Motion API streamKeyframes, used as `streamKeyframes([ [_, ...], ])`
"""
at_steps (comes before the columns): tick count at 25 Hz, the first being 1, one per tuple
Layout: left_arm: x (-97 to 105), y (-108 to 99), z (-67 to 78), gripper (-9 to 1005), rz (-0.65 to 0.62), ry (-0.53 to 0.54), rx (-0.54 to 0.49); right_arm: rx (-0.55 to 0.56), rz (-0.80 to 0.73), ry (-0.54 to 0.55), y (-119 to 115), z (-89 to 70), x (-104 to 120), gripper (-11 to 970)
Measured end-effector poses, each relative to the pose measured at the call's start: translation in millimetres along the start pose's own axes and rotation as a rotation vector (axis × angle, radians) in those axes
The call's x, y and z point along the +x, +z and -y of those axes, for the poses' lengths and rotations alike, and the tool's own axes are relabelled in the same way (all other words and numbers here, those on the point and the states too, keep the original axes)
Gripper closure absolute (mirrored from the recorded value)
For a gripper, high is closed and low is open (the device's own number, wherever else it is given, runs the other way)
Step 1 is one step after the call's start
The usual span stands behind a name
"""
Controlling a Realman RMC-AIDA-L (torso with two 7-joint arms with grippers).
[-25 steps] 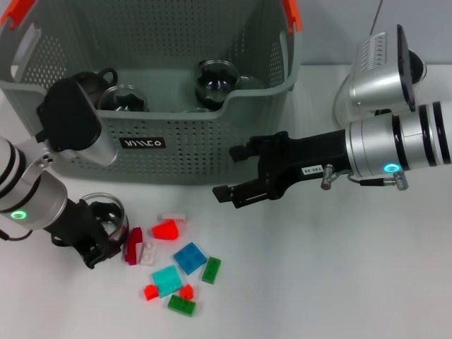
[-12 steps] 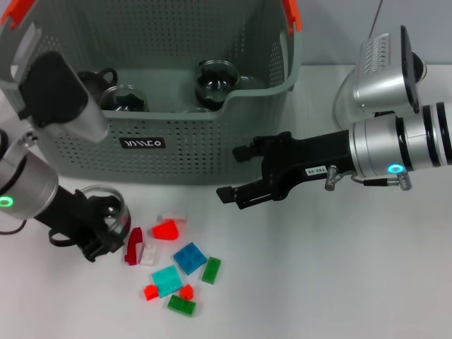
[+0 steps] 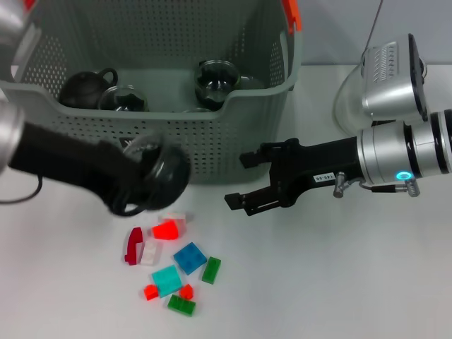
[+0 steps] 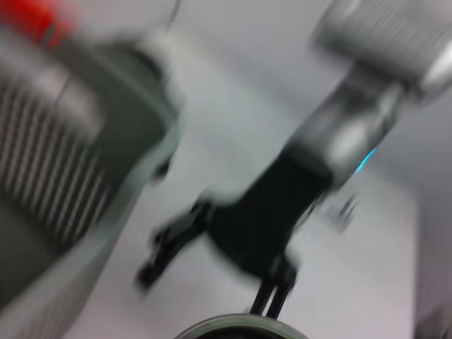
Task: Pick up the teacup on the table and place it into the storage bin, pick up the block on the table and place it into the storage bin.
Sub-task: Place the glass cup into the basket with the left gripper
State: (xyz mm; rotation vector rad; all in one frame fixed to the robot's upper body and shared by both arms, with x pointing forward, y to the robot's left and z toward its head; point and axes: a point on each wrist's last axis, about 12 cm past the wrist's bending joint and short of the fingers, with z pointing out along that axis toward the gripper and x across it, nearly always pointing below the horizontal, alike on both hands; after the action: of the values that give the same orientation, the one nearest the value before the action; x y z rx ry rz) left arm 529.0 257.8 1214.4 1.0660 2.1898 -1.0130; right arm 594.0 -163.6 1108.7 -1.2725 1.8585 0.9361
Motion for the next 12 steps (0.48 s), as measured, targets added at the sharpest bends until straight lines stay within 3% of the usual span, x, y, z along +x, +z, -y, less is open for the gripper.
streamKeyframes([
  [2, -6.3, -9.6, -2.5, 960, 0.069, 0.006, 0.037, -0.001, -0.002, -0.001, -0.3, -0.3, 1.0, 14],
  [6, -20.1, -19.3, -14.9, 960, 0.120, 0.018, 0.007, -0.007, -0.005, -0.013, -0.9, -0.8, 1.6, 14],
  [10, -61.2, -23.1, -37.4, 959, 0.217, 0.095, -0.084, -0.012, -0.004, -0.021, 0.3, -1.7, 1.1, 14],
  [12, -70.1, -24.1, -42.1, 959, 0.239, 0.108, -0.119, -0.014, -0.003, -0.023, 0.8, -1.9, 0.2, 14],
])
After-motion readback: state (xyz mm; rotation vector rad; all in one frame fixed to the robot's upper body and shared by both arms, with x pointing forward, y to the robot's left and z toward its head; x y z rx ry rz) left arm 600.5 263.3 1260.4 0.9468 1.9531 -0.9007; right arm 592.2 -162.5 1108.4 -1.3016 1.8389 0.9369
